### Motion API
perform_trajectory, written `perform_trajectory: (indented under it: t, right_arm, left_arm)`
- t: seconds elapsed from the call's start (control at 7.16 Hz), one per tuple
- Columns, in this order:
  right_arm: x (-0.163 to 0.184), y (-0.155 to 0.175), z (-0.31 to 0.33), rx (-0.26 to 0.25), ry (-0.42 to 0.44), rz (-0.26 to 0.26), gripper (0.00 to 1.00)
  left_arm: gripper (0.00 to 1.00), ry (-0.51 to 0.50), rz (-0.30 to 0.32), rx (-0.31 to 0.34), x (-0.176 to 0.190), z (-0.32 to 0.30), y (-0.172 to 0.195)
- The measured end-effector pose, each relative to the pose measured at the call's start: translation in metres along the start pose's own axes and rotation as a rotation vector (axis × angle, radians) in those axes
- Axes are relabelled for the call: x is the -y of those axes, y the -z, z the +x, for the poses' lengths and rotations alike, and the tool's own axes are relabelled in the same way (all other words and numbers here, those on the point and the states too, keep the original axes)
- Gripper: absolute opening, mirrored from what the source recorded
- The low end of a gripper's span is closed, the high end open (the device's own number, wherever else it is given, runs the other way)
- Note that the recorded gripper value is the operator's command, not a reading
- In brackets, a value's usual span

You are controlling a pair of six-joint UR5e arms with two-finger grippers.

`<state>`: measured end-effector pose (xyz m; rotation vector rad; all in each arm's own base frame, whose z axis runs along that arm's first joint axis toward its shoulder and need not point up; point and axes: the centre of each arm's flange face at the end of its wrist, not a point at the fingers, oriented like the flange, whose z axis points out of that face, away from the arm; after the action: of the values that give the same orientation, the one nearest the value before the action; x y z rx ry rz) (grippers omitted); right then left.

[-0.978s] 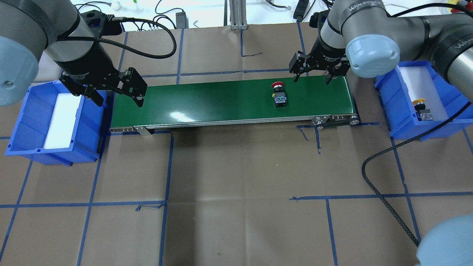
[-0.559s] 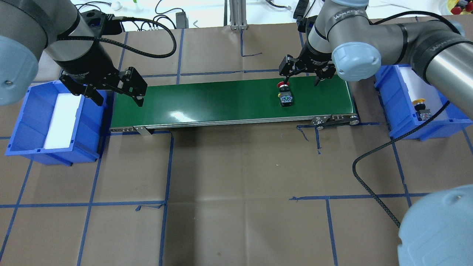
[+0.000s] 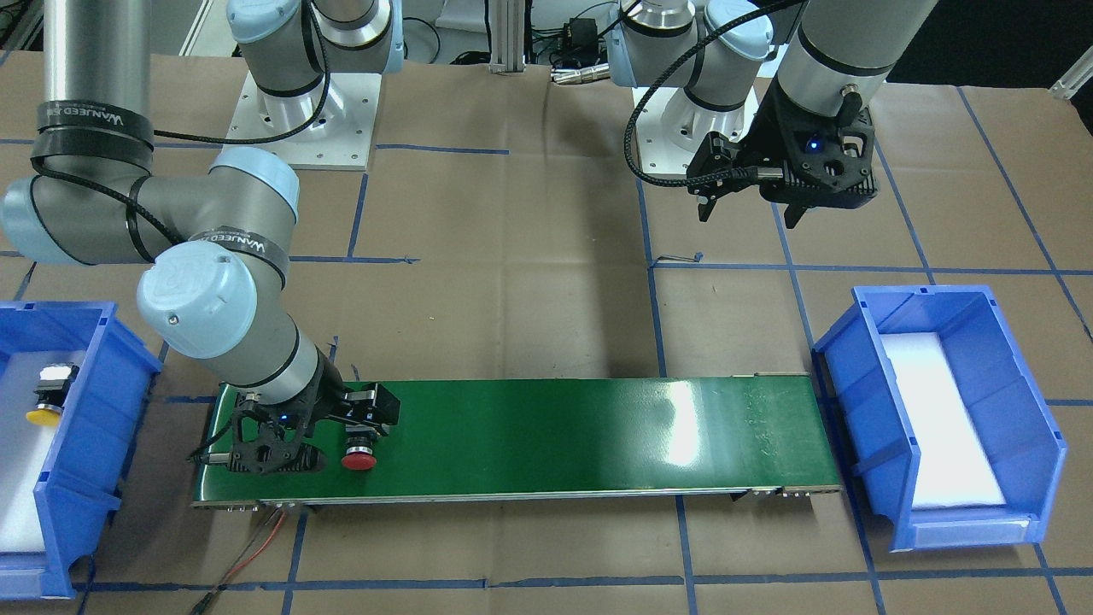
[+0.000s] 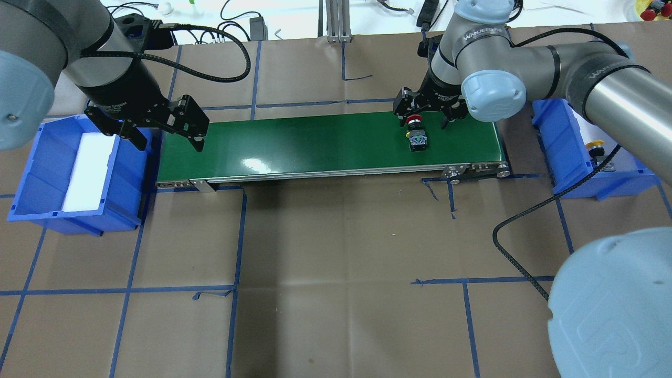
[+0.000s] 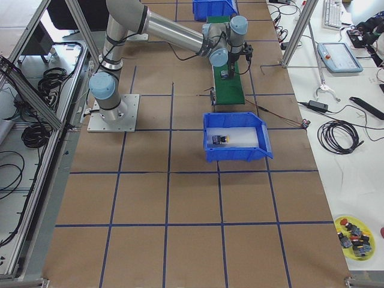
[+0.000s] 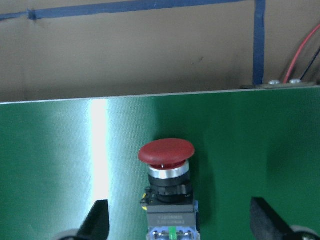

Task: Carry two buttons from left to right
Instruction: 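Lower the right gripper onto the red button and grasp it, then carry the red button with the right gripper to the blue bin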

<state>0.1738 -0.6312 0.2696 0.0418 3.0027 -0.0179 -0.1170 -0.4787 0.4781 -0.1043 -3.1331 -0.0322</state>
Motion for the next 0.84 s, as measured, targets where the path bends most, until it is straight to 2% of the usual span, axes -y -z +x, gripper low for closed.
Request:
perform_trajectory:
  t: [0.14, 0.28, 0.42, 0.56, 0.84]
  right_arm:
    - [0.0, -0.009, 0.002, -0.006, -0.001, -0.014, 0.99]
    - [0.001, -0.016, 0.003, -0.011, -0.002, -0.025, 0.86]
    - [0.001, -0.021, 0.004, -0.018, -0.003, -0.032, 0.36]
    - [0.002, -0.022, 0.007, -0.041, -0.004, -0.033, 0.07]
    - [0.002, -0.017, 0.017, -0.117, 0.01, -0.042, 0.04]
  left_arm:
    - [1.0, 0.0, 0.0, 0.0, 0.0, 0.0, 0.0]
    - [1.0, 0.0, -0.001, 0.0, 0.0, 0.0, 0.0]
    - [1.0, 0.0, -0.001, 0.0, 0.0, 0.0, 0.0]
    - [1.0, 0.0, -0.001, 0.0, 0.0, 0.0, 0.0]
    - [1.0, 0.001, 0.0, 0.0, 0.0, 0.0, 0.0]
